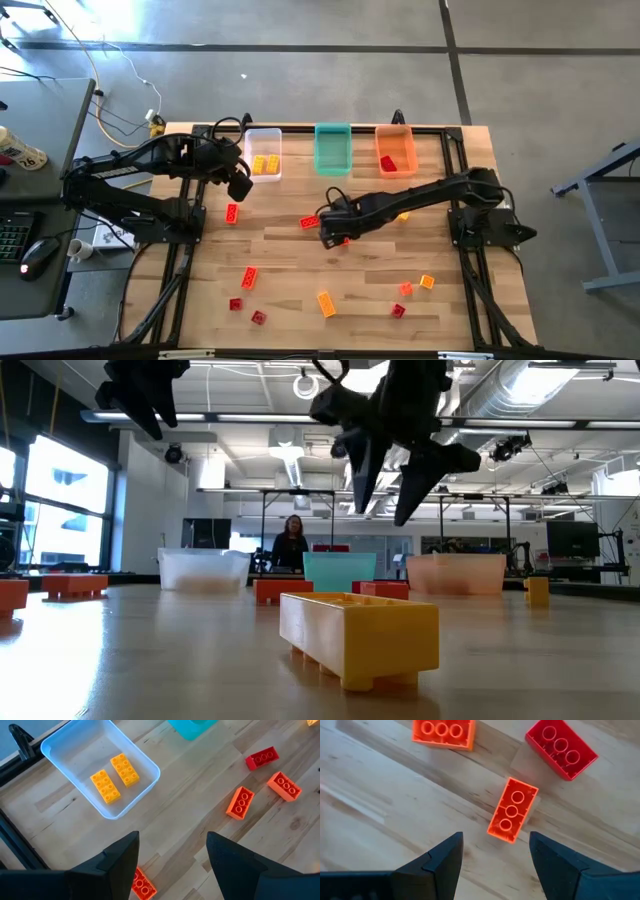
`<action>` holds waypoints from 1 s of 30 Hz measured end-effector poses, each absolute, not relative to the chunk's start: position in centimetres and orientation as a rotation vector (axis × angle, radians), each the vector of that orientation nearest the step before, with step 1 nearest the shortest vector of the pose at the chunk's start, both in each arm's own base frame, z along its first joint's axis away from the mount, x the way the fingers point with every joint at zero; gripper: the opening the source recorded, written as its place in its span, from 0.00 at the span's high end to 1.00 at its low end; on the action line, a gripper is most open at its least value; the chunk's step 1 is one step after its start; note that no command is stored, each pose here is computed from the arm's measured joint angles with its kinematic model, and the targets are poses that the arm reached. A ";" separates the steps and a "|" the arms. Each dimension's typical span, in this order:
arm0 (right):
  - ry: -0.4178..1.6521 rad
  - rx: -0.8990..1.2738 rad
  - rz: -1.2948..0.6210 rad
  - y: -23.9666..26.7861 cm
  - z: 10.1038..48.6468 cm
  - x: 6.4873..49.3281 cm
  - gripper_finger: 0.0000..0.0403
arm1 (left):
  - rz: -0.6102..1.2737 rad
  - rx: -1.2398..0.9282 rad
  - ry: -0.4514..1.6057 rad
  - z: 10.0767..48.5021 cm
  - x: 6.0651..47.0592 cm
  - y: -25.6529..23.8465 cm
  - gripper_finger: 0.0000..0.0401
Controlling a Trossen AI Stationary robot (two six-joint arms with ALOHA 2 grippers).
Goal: Sort & place blocks by color
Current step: Put the orange game piece into the blue bin
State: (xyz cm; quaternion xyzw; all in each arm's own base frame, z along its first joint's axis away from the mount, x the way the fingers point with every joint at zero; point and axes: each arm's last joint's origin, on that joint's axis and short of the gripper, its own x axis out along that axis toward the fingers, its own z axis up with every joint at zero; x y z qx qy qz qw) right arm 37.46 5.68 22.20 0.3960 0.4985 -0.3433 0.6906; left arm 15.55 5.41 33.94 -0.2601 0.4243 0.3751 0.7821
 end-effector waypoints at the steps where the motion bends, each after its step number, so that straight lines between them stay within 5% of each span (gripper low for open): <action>1: 1.120 0.883 -0.772 5.7 21.9 37.5 0.47 | 0.810 -0.562 0.916 33.9 15.5 5.4 0.45; 30: 1.219 0.837 -0.909 5.9 14.7 39.4 0.47 | 0.809 -0.562 0.912 34.0 15.6 5.4 0.45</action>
